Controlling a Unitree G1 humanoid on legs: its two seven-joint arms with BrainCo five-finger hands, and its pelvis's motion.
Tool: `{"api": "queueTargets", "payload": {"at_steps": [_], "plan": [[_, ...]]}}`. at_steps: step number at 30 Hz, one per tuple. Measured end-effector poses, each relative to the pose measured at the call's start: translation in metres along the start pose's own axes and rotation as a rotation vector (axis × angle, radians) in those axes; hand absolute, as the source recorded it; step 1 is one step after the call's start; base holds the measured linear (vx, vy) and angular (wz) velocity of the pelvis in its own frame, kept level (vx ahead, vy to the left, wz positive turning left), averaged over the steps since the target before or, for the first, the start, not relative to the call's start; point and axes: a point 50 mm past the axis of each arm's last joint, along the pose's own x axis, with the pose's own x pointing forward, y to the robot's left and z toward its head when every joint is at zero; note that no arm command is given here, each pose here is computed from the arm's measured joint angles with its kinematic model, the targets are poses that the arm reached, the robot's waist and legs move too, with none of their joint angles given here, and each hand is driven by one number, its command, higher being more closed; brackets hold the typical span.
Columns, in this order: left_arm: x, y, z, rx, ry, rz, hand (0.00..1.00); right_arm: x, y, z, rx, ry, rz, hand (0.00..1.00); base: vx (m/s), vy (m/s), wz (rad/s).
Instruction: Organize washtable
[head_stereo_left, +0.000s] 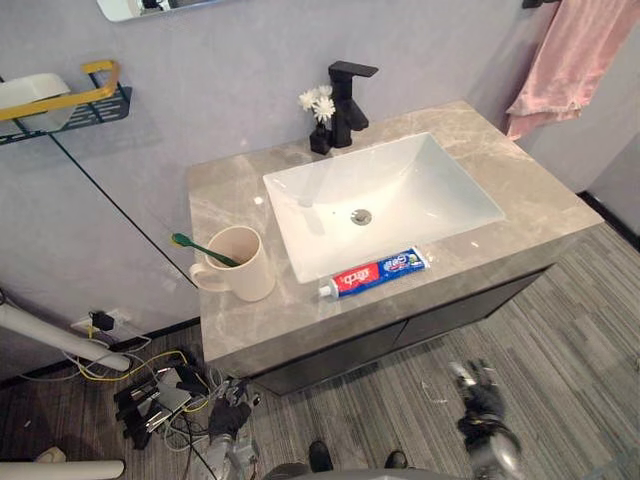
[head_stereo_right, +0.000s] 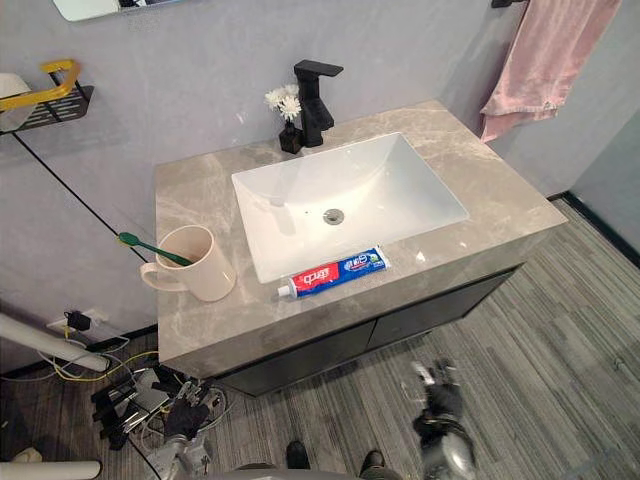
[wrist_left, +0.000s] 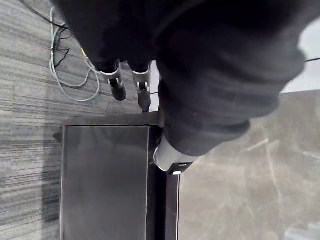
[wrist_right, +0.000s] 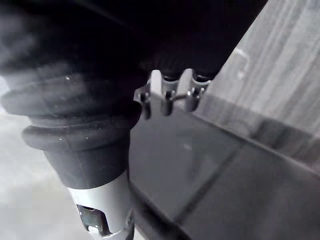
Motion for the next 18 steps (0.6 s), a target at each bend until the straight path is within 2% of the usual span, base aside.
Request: {"api": "queueTargets", "payload": {"at_steps": [4, 8, 13, 18], "plan": [[0.002, -0.001, 0.003, 0.029, -0.013, -0.013, 0.00, -0.002, -0.035, 0.058, 0.029, -0.249, -0.172, 0.00, -0.03, 0.048, 0.00], [0.003, -0.002, 0.005, 0.029, -0.021, -0.022, 0.00, -0.006, -0.035, 0.090, 0.037, -0.393, -0.209, 0.00, -0.01, 0.014, 0.04], [0.008, -0.011, 0.011, 0.056, -0.048, -0.065, 0.00, -0.001, 0.008, 0.140, 0.039, -0.609, -0.081, 0.00, -0.01, 0.023, 0.22], [0.009, -0.020, 0.014, 0.052, -0.058, -0.120, 0.00, -0.007, 0.056, 0.199, -0.071, -0.847, 0.077, 0.00, 0.01, 0.035, 0.15]]}}
